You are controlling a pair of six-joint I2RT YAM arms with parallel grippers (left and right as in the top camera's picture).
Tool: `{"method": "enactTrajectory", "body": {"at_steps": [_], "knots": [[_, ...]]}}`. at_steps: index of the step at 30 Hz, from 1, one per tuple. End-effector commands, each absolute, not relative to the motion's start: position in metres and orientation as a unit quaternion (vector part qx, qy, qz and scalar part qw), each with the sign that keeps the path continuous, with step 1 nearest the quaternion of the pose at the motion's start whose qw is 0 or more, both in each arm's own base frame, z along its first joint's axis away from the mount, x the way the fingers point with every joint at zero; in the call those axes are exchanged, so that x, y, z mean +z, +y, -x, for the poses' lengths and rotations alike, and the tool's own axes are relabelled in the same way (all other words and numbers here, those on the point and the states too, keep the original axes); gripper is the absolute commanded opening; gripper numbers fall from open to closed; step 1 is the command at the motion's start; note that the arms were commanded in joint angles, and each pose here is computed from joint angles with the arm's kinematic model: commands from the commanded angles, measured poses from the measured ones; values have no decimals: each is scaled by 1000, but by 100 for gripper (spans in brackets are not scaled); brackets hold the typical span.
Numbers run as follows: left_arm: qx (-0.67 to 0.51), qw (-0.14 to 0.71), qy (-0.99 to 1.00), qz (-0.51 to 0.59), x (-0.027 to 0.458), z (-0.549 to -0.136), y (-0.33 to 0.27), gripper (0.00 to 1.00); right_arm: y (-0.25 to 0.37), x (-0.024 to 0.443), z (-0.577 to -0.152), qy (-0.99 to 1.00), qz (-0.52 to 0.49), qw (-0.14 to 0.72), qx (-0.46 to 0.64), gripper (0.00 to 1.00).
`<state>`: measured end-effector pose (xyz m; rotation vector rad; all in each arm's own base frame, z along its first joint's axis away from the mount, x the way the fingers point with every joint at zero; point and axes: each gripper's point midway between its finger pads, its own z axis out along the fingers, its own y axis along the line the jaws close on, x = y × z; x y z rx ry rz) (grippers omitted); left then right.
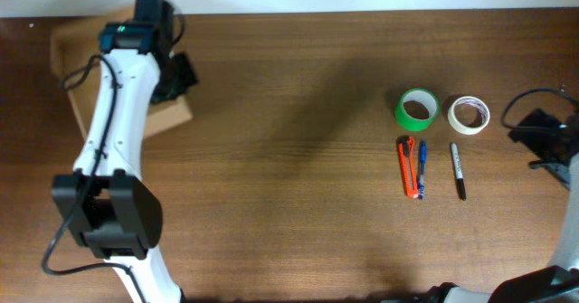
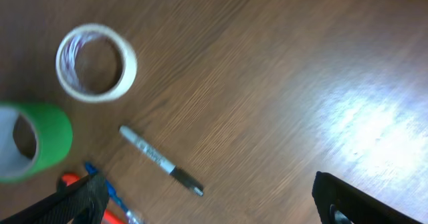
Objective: Pack container
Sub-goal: 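Push the cardboard box with the left gripper toward the table center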
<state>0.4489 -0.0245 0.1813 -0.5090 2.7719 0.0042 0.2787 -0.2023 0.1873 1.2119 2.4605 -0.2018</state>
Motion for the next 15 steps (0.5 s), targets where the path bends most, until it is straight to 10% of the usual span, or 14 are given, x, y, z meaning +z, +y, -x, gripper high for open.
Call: {"method": "enactTrajectory", "body": {"at_steps": [1, 15], "knots": [[1, 193, 972, 136, 209, -453, -56, 2, -229, 216, -276, 853, -460, 226, -92, 99], [-55, 170, 984, 7, 192, -383, -262, 2, -246, 223, -268, 838, -501, 203, -75, 99]]}}
